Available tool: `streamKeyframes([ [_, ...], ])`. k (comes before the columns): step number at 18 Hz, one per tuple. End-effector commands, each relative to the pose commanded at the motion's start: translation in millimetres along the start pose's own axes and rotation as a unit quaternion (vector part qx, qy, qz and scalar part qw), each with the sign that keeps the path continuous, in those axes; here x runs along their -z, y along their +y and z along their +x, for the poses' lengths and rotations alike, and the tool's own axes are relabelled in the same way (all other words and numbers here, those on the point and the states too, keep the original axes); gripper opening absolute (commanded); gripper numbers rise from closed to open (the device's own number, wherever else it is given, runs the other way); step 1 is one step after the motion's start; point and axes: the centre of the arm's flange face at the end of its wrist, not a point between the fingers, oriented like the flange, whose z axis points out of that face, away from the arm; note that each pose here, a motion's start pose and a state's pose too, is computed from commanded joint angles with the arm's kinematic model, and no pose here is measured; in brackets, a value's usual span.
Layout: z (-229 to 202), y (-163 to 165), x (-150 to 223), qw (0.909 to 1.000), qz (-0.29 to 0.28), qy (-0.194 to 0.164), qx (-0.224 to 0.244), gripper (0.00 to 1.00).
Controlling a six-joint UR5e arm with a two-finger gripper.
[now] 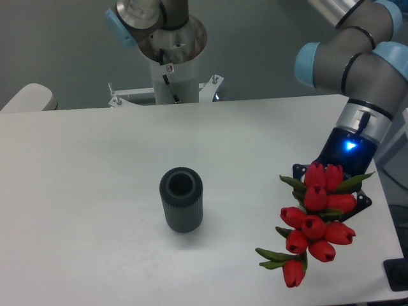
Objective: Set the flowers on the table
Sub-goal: 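Hold the red tulip bunch in the gripper and begin moving it, then lower the held tulips toward the table beside the grey vase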
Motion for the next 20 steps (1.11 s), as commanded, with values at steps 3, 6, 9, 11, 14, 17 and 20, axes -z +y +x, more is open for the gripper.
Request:
streamKeyframes([
  [3, -0.8, -2.8, 0.7, 0.9999, -0.012, -0.006, -0.005, 0.32],
  [6, 5.1, -4.5, -8.7, 0.9998, -0.017, -0.001, -0.007, 0.32],
  [9, 13.1, -17.6, -9.7, 0.9997, -0.017, 0.0, -0.014, 0.32],
  [11, 20.4, -24.4, -15.8, 0.9995, -0.027, 0.001, -0.017, 0.32],
  [14, 23.1, -26.6, -11.0, 0.9989, -0.044, -0.007, -0.015, 0.32],
  [17, 29.4, -21.9, -4.3, 0.997, -0.074, -0.019, -0.013, 0.32],
  [20, 35.9, -19.5, 11.8, 0.9876, -0.145, -0.056, -0.018, 0.32],
])
